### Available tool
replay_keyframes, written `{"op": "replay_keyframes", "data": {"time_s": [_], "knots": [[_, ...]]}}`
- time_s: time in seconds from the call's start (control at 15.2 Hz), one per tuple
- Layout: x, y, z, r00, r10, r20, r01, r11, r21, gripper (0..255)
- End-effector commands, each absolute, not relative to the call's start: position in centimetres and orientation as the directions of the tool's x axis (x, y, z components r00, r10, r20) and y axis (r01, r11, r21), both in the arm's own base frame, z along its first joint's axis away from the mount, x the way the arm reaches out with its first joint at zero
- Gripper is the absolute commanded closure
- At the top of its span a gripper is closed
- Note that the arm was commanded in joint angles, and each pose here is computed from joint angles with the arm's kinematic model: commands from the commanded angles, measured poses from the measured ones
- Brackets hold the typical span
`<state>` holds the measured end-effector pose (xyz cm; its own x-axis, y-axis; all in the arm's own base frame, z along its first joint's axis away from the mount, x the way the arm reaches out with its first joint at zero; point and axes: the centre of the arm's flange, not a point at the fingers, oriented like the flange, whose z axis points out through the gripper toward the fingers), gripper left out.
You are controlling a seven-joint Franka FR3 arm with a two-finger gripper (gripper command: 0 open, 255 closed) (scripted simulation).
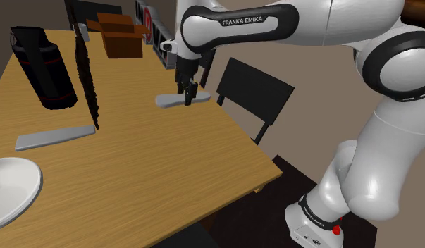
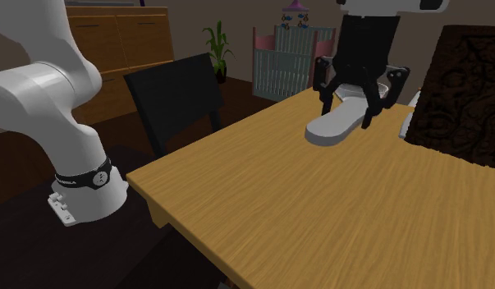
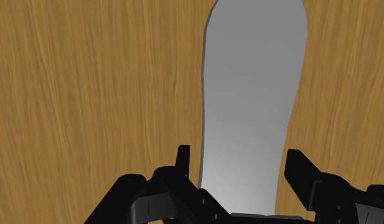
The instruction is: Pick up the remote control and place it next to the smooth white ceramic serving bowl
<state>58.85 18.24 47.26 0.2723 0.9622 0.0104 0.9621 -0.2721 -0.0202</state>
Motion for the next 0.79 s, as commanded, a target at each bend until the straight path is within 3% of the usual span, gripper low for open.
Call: {"op": "replay_keyframes", "data": {"time_s": [0.0,0.73], "knots": [[58.2,21.1,47.3,0.274,0.962,0.011,0.962,-0.273,-0.02,255],[54.4,35.1,47.4,0.274,0.962,0.011,0.962,-0.273,-0.02,255]]}}
